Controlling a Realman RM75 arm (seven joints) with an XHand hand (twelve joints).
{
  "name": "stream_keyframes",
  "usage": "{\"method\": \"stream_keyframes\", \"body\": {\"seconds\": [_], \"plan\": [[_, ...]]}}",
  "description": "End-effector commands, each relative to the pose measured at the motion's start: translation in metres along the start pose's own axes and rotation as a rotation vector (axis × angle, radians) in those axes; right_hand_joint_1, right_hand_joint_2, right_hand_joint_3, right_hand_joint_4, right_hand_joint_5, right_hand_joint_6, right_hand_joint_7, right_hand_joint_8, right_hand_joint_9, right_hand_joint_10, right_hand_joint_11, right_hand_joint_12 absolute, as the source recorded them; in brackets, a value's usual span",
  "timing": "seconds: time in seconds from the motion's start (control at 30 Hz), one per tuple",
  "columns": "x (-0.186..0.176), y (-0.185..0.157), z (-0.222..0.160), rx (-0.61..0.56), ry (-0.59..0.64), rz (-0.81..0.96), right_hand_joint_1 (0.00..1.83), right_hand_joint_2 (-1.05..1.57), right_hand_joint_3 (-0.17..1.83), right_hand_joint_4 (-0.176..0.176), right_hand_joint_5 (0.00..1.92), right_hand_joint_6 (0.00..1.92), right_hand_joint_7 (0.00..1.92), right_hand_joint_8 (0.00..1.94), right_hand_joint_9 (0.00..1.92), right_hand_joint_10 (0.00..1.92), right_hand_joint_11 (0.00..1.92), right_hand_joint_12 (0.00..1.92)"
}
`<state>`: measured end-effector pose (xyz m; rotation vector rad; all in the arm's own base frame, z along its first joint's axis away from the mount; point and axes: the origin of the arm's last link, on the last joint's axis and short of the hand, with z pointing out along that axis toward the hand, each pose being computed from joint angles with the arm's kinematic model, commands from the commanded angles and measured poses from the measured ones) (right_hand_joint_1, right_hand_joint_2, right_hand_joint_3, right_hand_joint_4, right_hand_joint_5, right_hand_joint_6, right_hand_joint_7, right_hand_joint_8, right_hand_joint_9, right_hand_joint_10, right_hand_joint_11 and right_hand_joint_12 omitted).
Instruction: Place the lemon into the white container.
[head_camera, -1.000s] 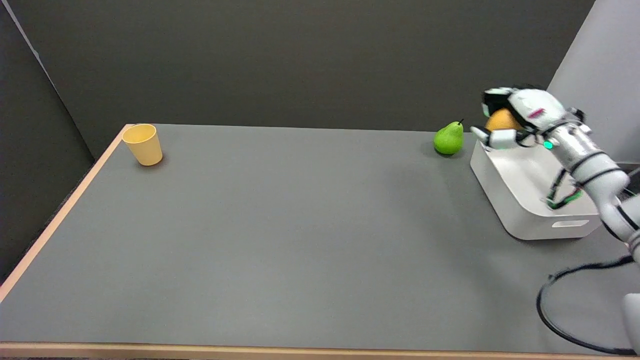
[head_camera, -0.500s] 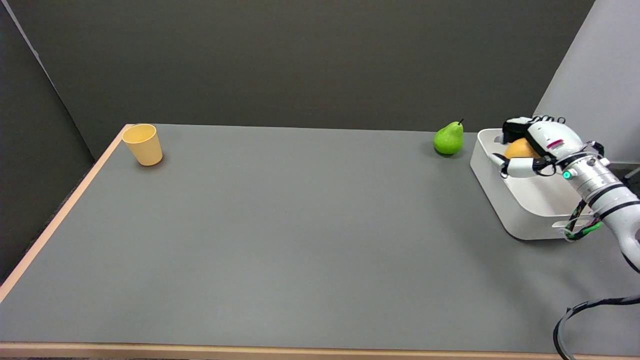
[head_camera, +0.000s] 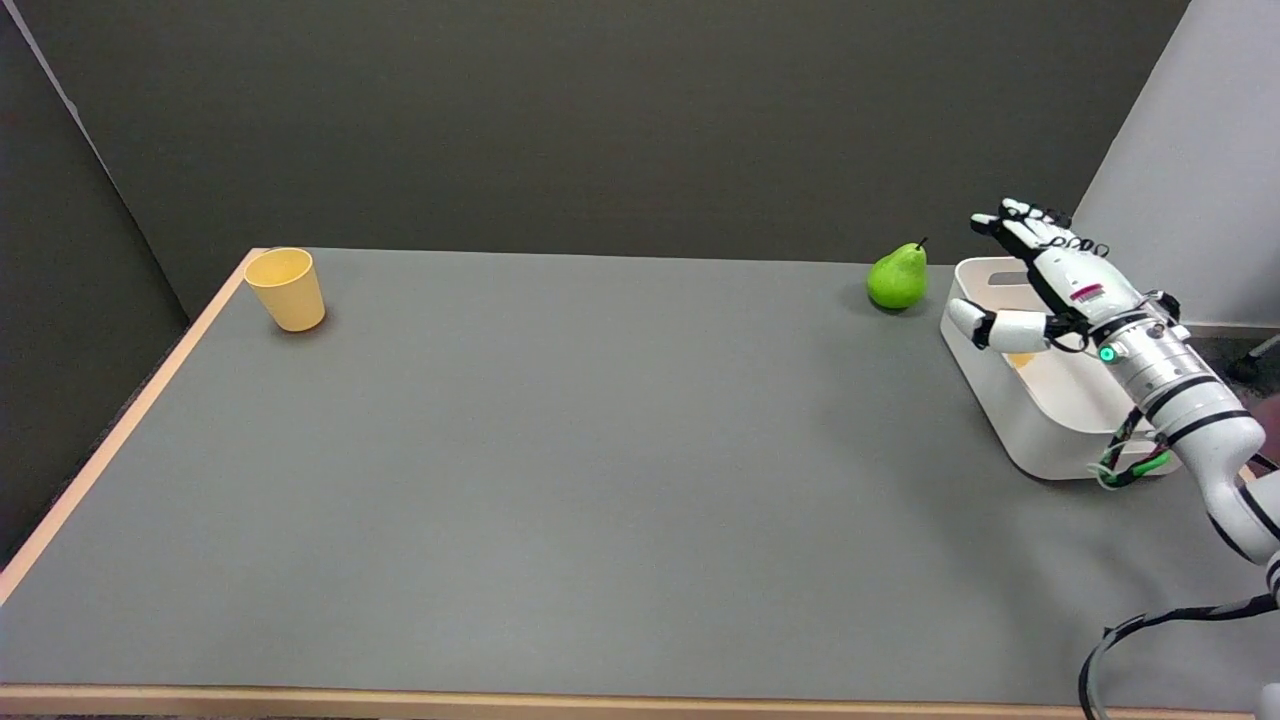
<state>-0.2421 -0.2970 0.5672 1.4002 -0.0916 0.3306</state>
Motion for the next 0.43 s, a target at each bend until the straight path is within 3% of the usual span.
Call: {"method": "stream_keyframes", "body": {"seconds": [0.03, 0.07, 0.17, 0.23, 0.37, 0.43], "plan": [[0.019, -0.151, 0.012, 0.392, 0.165, 0.212, 0.47, 0.62, 0.86, 0.013, 0.1, 0.34, 0.01, 0.01, 0.0, 0.01, 0.0, 0.0], [0.016, -0.176, 0.011, 0.463, 0.157, 0.24, 0.51, 0.59, 0.92, 0.003, 0.09, 0.39, 0.04, 0.03, 0.0, 0.03, 0.0, 0.0], [-0.007, -0.246, 0.005, 0.651, 0.043, 0.345, 0.34, 0.65, 0.9, -0.006, 0.12, 0.38, 0.04, 0.16, 0.0, 0.11, 0.0, 0.01], [-0.029, -0.282, -0.003, 0.734, -0.055, 0.389, 0.35, 0.64, 0.92, -0.017, 0.14, 0.41, 0.07, 0.24, 0.0, 0.23, 0.0, 0.17], [-0.06, -0.323, -0.018, 0.799, -0.174, 0.43, 0.35, 0.73, 0.79, -0.019, 0.18, 0.36, 0.13, 0.25, 0.0, 0.46, 0.0, 0.45], [-0.067, -0.327, -0.022, 0.799, -0.194, 0.445, 0.33, 0.65, 0.95, -0.017, 0.17, 0.44, 0.14, 0.31, 0.01, 0.51, 0.0, 0.53]]}}
